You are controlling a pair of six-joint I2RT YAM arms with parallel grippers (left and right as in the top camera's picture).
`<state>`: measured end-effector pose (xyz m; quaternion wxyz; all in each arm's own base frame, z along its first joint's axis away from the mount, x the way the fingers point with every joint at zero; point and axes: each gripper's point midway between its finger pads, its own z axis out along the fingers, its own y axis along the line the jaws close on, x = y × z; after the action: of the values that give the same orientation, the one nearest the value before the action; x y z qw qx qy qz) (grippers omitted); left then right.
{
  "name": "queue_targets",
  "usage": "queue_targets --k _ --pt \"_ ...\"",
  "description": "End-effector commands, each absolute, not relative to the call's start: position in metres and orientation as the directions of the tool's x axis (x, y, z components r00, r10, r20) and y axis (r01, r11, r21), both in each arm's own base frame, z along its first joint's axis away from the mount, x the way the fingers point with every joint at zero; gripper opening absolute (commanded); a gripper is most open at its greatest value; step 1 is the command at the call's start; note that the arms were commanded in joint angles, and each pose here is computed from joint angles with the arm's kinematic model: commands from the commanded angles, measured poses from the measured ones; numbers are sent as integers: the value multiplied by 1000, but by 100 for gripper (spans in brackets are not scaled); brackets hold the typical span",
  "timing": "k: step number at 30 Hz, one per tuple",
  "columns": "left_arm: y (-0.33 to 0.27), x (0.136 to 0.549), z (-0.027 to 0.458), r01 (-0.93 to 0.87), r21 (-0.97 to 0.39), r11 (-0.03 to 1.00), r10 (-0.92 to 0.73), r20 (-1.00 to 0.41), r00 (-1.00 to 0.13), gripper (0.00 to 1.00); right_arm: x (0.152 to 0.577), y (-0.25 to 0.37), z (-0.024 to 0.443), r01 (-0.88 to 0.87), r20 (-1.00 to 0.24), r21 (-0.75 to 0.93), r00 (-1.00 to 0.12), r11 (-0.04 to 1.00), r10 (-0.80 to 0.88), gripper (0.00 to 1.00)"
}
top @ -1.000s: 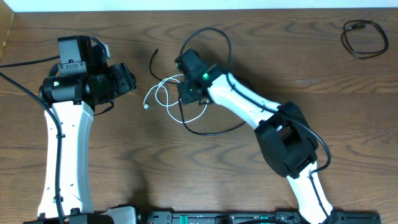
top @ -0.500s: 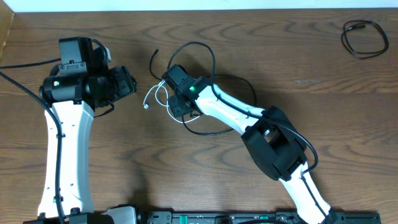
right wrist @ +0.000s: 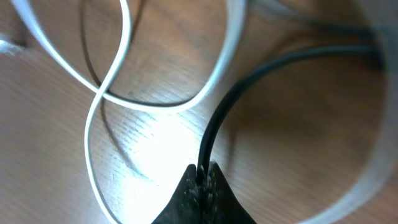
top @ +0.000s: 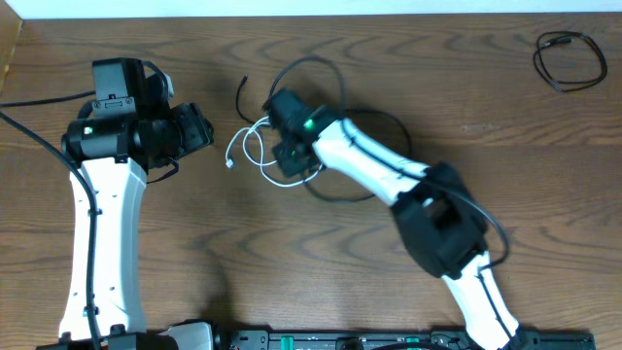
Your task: Untangle cables
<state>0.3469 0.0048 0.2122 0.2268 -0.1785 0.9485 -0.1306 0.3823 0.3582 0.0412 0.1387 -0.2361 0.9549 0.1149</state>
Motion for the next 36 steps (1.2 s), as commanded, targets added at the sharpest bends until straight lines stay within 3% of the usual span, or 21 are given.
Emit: queue_targets --k 1,7,11,16,20,24,27,31,36 --pt "9 348 211 -286 -314 905 -396 -384 -834 63 427 328 182 -521 -579 135 -732 843 -360 1" --pt "8 348 211 -286 -315 905 -397 -384 -834 63 452 241 288 -428 -733 151 -653 891 -189 1" --pt "6 348 211 -278 -324 904 -394 -382 -836 63 451 214 331 -480 -780 268 -617 836 -104 1" --pt "-4 348 211 -253 -324 912 -371 -382 -847 63 455 206 358 -557 -818 345 -573 755 -49 1" --pt "-23 350 211 -201 -324 924 -323 -386 -864 63 469 182 379 -507 -853 309 -522 804 -2 1" --pt "-42 355 205 -152 -324 934 -276 -384 -881 63 481 111 444 -280 -918 181 -392 943 60 1" --pt "-43 357 198 -154 -321 935 -272 -366 -890 63 471 43 508 -115 -963 142 -245 983 111 1" --pt "-43 358 194 -158 -319 935 -272 -355 -894 63 441 -54 573 76 -989 131 -54 988 136 1" --pt "-43 359 195 -156 -319 935 -272 -360 -892 63 415 -136 593 263 -989 145 35 954 141 1"
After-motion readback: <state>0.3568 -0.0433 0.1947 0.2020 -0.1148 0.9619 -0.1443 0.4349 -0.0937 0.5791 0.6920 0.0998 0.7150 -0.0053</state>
